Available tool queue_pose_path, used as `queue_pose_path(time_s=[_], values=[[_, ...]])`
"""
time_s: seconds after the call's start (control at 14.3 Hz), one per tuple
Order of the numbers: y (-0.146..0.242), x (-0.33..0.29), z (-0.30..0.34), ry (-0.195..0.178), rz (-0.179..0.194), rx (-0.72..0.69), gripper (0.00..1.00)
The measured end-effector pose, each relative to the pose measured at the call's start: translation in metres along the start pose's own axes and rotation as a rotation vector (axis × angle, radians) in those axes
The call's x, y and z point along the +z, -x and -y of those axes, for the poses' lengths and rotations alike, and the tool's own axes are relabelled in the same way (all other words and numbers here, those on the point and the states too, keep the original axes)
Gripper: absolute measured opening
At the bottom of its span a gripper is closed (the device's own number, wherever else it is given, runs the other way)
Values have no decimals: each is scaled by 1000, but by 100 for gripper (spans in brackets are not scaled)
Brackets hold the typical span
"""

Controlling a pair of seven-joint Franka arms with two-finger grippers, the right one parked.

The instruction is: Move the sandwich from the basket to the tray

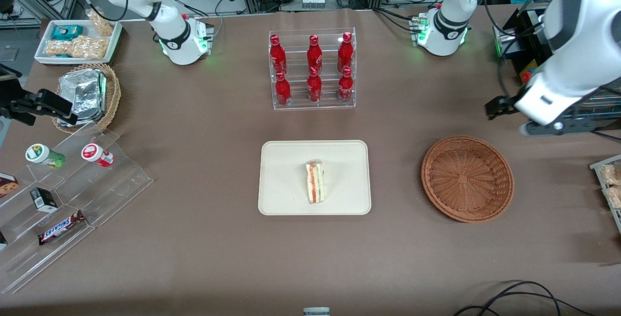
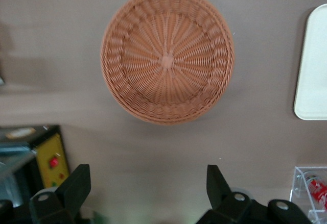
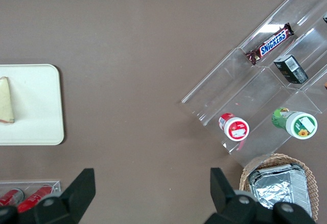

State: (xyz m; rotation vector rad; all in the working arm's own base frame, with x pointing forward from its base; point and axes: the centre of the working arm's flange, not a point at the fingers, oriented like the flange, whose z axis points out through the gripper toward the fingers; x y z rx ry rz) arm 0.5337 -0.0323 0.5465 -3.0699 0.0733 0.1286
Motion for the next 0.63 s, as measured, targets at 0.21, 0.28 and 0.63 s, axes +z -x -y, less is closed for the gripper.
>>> queue_pose_path(time_s=[0.21,0.28,0.63], values=[[-3,-29,18,3,-58,4,100],[-3,-36,24,4,-73,-3,100],[-10,-49,37,67,-101,-39,100]])
